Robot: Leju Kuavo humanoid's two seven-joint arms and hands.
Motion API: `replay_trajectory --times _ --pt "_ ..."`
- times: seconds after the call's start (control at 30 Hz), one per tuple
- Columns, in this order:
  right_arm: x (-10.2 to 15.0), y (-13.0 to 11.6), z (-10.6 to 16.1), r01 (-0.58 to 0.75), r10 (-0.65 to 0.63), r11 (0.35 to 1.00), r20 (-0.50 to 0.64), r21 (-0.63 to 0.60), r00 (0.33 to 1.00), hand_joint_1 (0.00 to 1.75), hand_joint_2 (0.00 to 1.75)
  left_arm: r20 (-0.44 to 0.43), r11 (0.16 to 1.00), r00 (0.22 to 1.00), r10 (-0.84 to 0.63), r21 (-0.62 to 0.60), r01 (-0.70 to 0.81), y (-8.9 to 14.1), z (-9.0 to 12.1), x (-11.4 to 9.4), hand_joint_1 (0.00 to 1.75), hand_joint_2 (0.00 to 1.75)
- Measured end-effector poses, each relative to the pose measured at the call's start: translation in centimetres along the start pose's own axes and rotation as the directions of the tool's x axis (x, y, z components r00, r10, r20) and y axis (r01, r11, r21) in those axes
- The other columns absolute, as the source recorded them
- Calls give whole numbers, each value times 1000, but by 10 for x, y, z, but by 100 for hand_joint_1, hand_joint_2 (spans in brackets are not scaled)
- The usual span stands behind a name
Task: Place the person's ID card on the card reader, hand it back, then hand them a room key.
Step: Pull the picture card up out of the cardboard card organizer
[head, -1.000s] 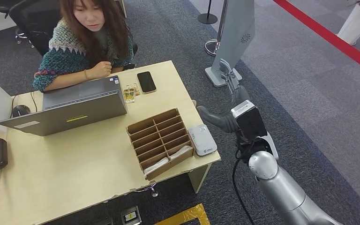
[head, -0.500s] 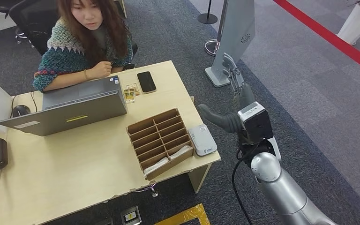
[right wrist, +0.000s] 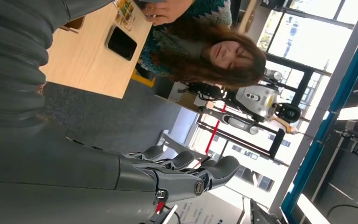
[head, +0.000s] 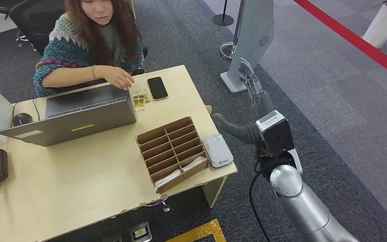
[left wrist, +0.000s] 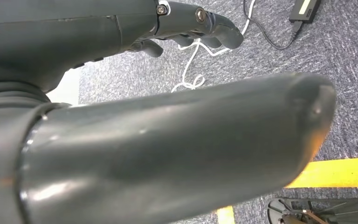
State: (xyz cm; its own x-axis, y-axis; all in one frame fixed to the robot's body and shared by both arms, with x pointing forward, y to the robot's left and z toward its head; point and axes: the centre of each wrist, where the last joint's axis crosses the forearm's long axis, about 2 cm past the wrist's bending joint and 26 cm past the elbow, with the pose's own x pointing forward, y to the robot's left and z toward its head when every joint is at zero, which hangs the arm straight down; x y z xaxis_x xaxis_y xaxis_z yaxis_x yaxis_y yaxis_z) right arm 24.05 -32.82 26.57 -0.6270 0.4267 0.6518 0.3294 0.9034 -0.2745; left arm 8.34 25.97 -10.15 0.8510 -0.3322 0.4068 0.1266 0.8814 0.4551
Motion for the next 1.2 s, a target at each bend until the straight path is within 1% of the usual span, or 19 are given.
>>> replay_trajectory --times 0.2,1.2 --pt "-1 0 3 -18 19 1000 -6 12 1000 0 175 2 1000 1000 -2 -2 2 0 0 1 0 0" --pt "1 2 3 8 -8 999 1 37 1000 0 175 11 1000 1000 -10 -1 10 0 -1 2 0 0"
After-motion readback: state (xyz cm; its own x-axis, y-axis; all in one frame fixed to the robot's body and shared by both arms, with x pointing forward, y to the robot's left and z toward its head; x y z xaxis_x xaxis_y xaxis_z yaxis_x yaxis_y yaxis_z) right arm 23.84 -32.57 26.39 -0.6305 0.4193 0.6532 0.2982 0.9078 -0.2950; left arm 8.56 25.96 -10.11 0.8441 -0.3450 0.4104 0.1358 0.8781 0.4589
